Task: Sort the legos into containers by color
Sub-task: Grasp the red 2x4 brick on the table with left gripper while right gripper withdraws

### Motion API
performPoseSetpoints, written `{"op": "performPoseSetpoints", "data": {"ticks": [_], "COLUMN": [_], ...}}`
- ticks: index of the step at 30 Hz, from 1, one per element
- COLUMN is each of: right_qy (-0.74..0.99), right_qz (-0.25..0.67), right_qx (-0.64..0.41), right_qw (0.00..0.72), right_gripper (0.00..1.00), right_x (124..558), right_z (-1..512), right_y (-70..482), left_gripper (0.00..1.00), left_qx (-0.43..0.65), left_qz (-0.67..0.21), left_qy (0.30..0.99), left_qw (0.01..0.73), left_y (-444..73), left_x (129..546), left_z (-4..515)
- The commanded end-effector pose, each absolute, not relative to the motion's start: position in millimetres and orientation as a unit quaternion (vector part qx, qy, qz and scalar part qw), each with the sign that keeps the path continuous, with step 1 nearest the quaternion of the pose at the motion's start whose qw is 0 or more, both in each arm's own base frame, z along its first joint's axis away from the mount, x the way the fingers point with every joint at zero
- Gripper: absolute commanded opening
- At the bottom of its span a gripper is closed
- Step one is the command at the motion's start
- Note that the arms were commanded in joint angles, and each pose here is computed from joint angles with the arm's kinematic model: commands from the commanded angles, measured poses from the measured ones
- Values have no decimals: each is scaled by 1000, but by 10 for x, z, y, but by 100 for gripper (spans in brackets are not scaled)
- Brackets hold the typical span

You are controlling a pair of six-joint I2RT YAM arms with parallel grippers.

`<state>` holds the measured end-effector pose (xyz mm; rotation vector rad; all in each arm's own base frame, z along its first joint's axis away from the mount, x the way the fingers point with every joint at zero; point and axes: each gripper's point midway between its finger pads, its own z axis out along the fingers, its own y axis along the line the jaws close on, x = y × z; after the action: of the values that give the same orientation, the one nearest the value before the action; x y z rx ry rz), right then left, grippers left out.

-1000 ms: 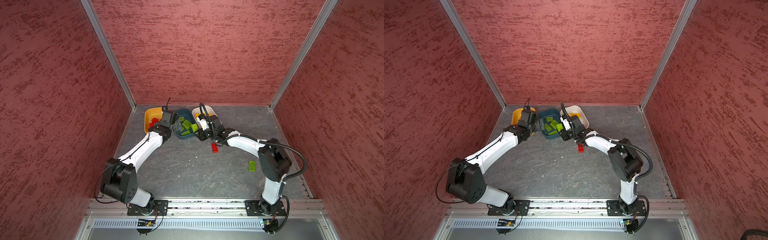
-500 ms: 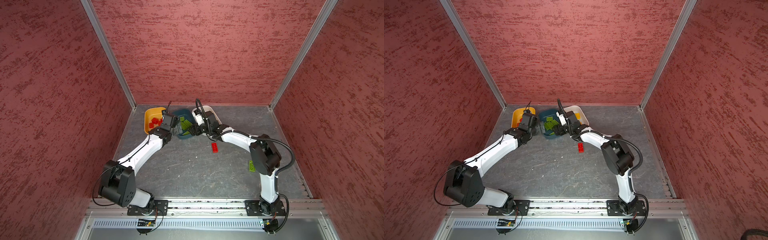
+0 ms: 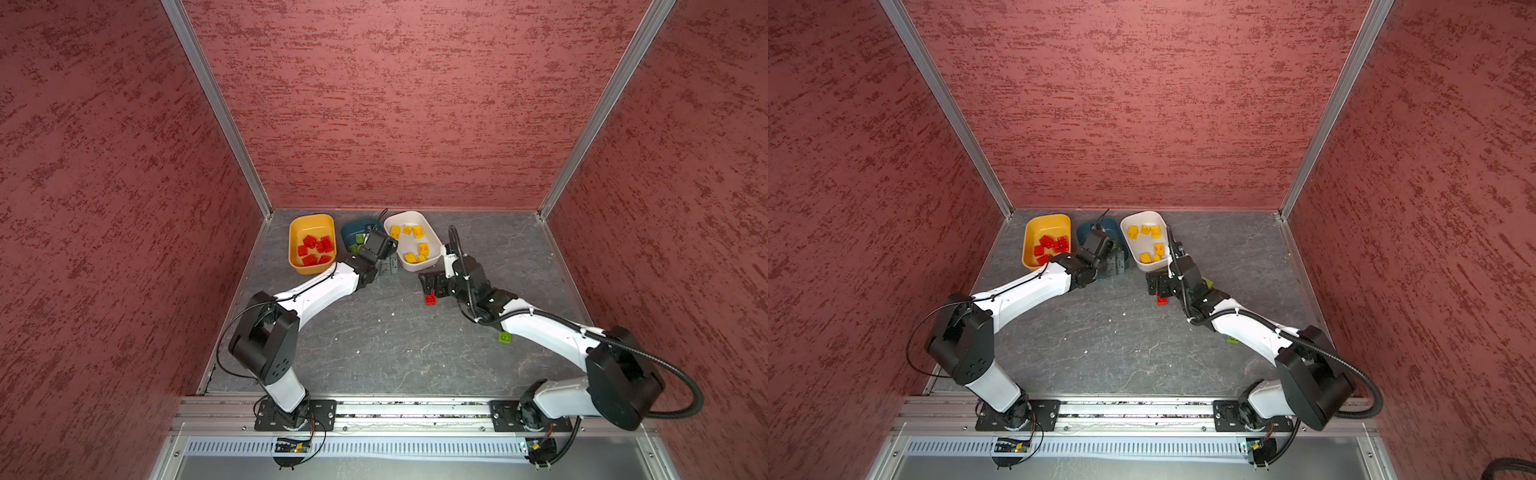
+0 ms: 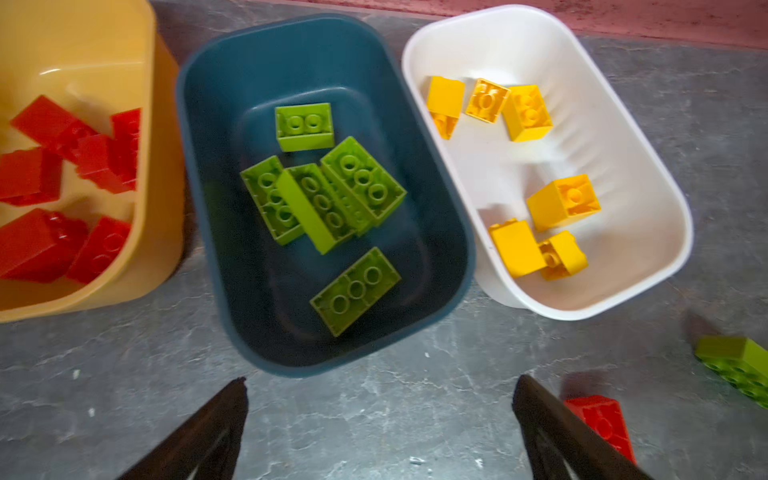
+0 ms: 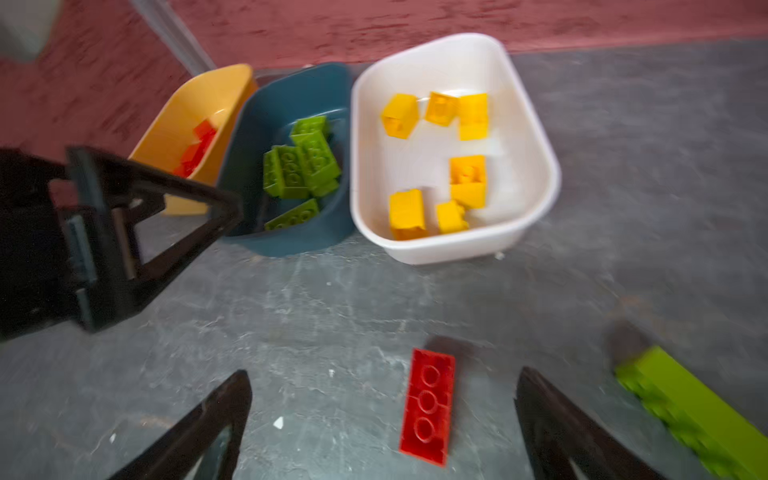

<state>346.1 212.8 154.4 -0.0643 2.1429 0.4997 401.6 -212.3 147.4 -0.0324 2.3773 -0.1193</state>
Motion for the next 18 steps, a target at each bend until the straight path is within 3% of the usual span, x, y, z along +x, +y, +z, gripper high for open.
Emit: {"op": "performPoseSetpoints", "data": {"ticks": [1, 12, 18], "right_qy": [829, 830, 834], "right_qz": [190, 116, 117], "right_qx": [134, 290, 312], "right_qw": [508, 463, 439], "right_gripper": [99, 99, 99], "right_x": [3551, 3260, 3198], "right_z": [1688, 1208, 1055], "right_y": [1608, 701, 594], "left_gripper": [100, 100, 91], "left_qx": [11, 89, 113], "left_qz": [-59, -84, -67], "left_qy": [930, 946, 955], "left_qw": [362, 300, 265], "left_y": [-2416, -3233, -3499], "left_x": [3991, 3744, 3630], "left_z": [1441, 1043, 741]}}
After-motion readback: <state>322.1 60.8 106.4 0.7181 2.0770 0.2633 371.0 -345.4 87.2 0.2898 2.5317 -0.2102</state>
